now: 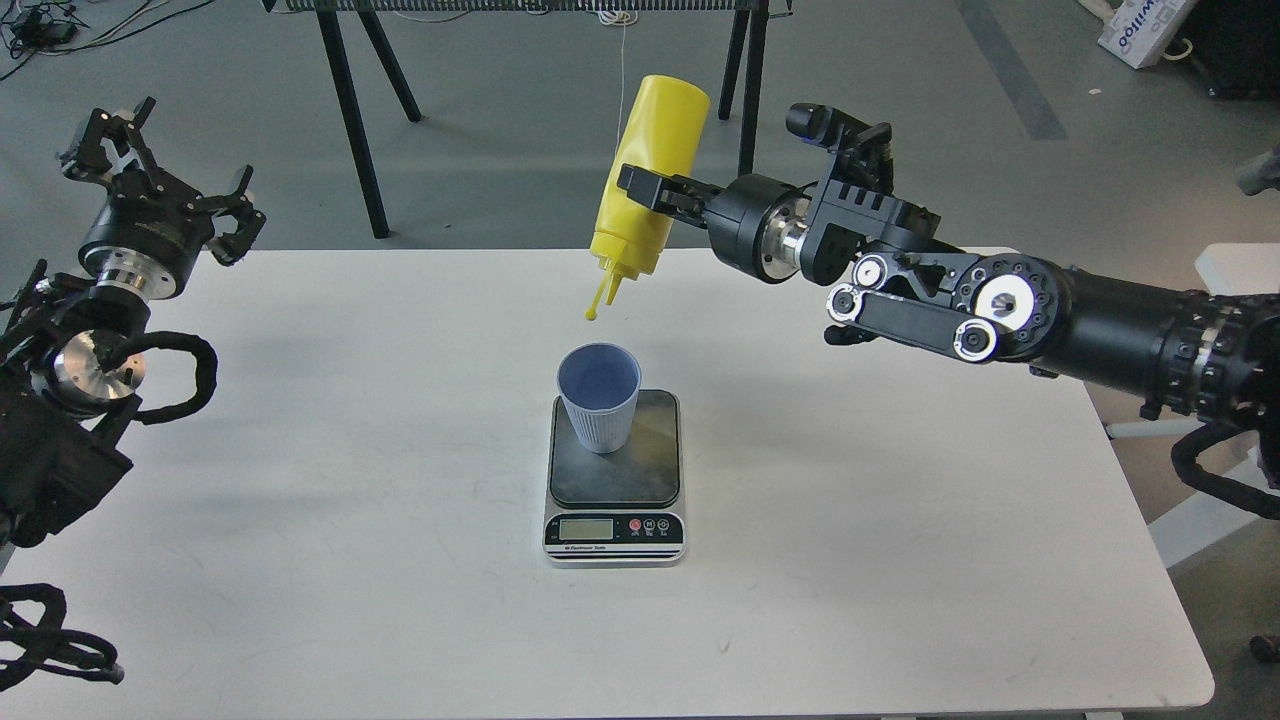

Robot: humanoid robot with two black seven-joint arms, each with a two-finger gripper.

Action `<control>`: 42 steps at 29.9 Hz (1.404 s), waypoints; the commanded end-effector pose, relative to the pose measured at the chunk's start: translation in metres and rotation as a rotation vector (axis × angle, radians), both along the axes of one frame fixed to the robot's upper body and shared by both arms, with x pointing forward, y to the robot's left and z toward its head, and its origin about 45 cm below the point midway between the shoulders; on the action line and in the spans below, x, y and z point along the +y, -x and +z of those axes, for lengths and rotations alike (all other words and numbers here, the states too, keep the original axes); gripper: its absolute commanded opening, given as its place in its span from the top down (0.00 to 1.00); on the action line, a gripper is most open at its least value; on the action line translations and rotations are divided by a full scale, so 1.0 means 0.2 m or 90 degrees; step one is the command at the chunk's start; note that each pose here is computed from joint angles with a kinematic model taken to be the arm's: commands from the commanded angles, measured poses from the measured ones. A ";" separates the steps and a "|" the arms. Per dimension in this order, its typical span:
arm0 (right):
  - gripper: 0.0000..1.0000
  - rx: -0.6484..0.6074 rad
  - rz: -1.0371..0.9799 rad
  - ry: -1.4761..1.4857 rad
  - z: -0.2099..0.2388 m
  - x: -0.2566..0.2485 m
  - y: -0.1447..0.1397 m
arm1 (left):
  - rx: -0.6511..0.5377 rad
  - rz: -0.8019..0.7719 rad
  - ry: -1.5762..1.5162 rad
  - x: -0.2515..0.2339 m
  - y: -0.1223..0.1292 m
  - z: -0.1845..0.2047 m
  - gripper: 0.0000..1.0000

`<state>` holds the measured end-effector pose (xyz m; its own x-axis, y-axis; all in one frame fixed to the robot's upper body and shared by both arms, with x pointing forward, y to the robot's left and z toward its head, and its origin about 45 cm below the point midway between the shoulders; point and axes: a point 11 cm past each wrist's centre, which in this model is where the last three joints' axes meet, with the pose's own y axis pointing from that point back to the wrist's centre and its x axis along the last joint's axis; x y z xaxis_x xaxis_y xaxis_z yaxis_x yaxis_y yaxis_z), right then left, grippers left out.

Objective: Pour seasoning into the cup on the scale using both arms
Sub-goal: 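Turn the bottle upright and lower it back onto the table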

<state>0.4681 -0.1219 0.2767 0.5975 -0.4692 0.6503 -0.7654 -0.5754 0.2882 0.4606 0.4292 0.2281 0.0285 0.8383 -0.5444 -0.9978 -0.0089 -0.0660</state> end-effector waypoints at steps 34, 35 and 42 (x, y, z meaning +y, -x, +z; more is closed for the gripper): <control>0.59 0.585 -0.463 -1.157 -1.02 -0.87 0.76 | 0.008 -0.009 -0.015 0.00 0.00 0.00 0.00; 0.59 0.592 -0.467 -1.162 -1.04 -0.86 0.78 | 0.007 -0.005 -0.017 0.01 0.00 0.00 0.00; 0.51 0.599 -0.467 -1.169 -1.05 -0.83 0.79 | 0.007 -0.004 -0.018 0.02 0.01 0.01 0.00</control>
